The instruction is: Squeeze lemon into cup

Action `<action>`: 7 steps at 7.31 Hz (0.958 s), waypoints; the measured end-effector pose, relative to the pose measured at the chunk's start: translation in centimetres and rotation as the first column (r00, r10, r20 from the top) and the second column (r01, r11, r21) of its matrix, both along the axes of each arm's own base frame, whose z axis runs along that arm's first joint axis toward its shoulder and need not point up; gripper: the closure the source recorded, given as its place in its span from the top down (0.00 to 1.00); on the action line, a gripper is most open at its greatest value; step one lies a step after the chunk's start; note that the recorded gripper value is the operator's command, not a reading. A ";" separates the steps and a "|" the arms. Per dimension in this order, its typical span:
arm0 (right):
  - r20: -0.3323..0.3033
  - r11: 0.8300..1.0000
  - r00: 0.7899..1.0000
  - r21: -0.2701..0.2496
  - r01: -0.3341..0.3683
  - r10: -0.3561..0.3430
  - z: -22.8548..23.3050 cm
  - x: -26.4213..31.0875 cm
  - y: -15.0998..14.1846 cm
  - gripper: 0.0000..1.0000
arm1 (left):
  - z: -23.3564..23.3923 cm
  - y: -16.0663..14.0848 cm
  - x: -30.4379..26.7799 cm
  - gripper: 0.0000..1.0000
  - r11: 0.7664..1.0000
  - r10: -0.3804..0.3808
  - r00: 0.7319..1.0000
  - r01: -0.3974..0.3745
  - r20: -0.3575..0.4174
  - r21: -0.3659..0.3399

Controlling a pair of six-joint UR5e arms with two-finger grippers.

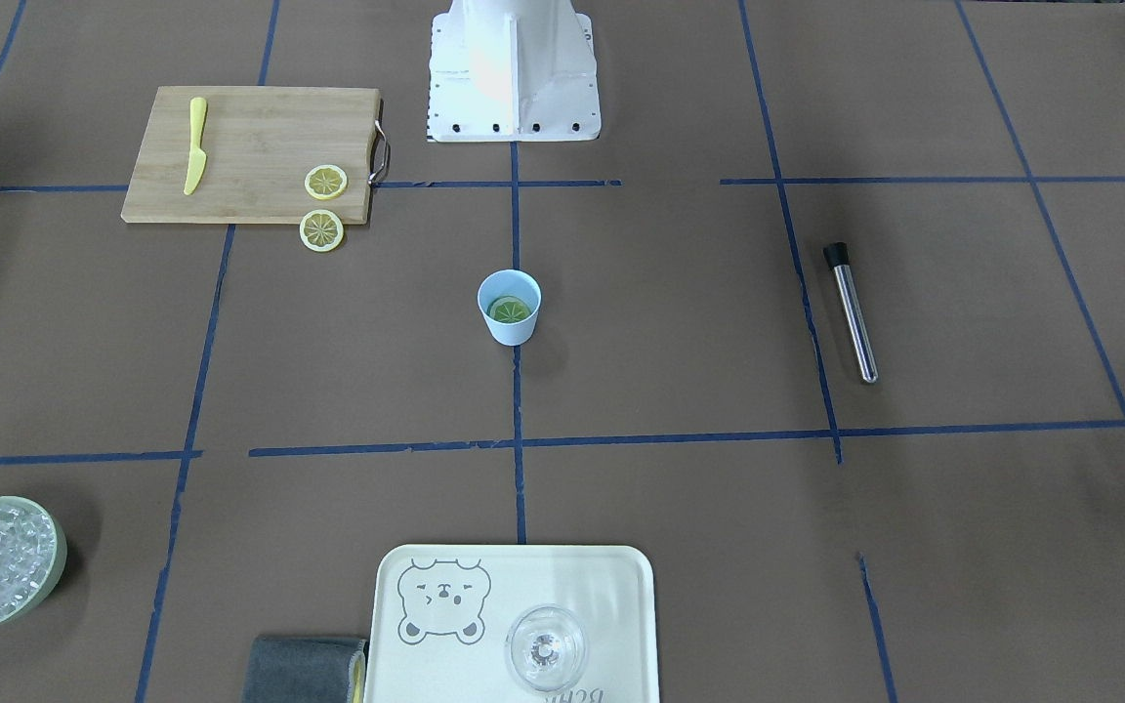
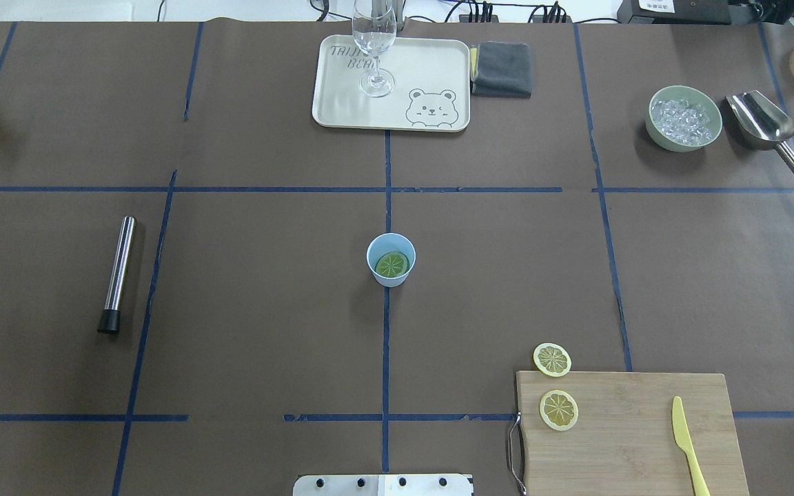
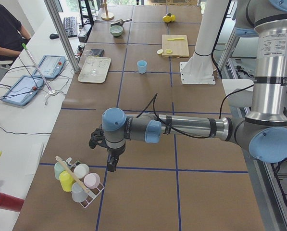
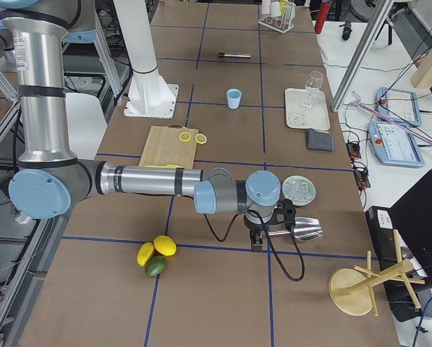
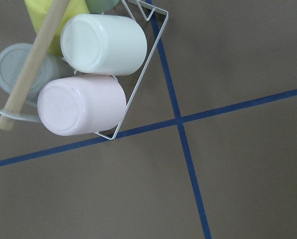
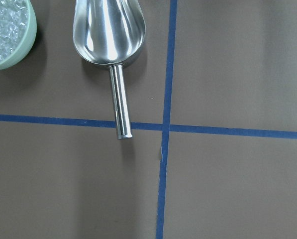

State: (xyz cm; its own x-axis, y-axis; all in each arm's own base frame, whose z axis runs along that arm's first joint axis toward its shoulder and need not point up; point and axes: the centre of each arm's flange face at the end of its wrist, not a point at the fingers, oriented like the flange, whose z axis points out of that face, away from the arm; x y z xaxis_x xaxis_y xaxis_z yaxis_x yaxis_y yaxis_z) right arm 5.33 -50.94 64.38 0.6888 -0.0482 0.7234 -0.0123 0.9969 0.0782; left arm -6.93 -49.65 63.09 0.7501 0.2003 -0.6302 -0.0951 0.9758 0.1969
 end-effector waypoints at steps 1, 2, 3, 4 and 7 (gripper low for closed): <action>0.000 1.000 1.000 0.001 0.000 0.000 0.0 0.0 0.0 1.00 | 0.0 0.1 0.0 1.00 1.000 -0.004 1.000 0.003 -0.007 -0.014; 0.000 1.000 1.000 0.001 0.000 0.000 0.1 0.0 0.1 1.00 | 0.0 0.2 0.1 1.00 1.000 -0.008 1.000 0.007 -0.030 -0.027; -0.001 1.000 1.000 -0.002 -0.001 0.001 0.2 0.0 0.2 1.00 | 0.0 0.3 0.3 1.00 0.999 -0.017 0.998 0.015 -0.058 -0.043; -0.001 1.000 1.000 -0.006 -0.001 0.001 0.4 0.0 0.3 1.00 | 0.0 0.4 0.4 1.00 0.998 -0.033 0.997 0.028 -0.072 -0.059; 0.000 1.000 1.000 -0.012 0.000 0.000 0.8 0.0 0.5 1.00 | -0.3 0.5 0.4 1.00 0.996 -0.057 0.995 0.051 -0.081 -0.079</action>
